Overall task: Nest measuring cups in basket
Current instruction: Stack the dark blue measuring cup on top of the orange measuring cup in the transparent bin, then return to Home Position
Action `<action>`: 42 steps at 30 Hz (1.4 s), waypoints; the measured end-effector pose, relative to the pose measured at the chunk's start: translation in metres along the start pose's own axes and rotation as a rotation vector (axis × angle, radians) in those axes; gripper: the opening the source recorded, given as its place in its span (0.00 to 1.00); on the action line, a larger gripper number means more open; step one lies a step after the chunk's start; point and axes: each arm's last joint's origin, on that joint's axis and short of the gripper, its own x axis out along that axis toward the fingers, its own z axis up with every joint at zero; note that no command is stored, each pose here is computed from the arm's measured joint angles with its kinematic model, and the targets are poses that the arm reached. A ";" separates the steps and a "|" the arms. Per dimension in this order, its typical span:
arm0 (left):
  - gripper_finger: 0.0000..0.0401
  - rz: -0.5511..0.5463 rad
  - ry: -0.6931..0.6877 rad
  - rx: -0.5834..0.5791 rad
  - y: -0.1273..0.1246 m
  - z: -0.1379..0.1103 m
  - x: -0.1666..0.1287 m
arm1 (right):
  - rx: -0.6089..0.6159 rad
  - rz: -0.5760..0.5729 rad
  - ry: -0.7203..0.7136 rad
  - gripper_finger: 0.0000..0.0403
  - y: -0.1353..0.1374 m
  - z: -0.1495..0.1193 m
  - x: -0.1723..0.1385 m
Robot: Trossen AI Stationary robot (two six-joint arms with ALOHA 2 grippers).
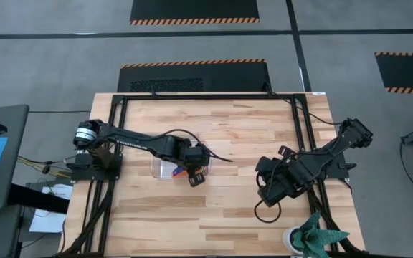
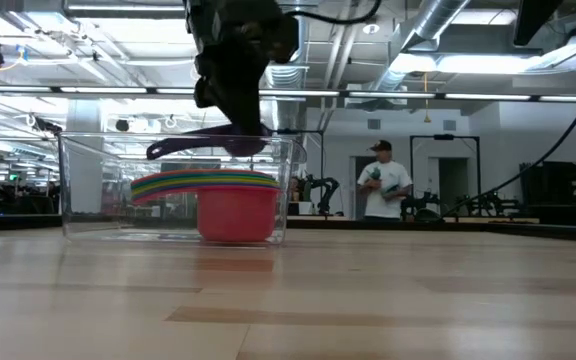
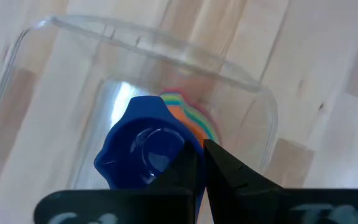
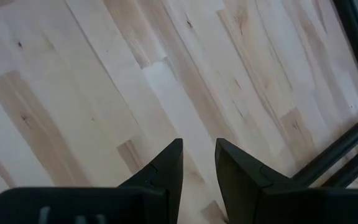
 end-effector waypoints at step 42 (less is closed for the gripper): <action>0.11 -0.147 0.198 0.011 -0.009 -0.006 -0.025 | 0.049 0.039 0.028 0.29 0.003 0.000 0.000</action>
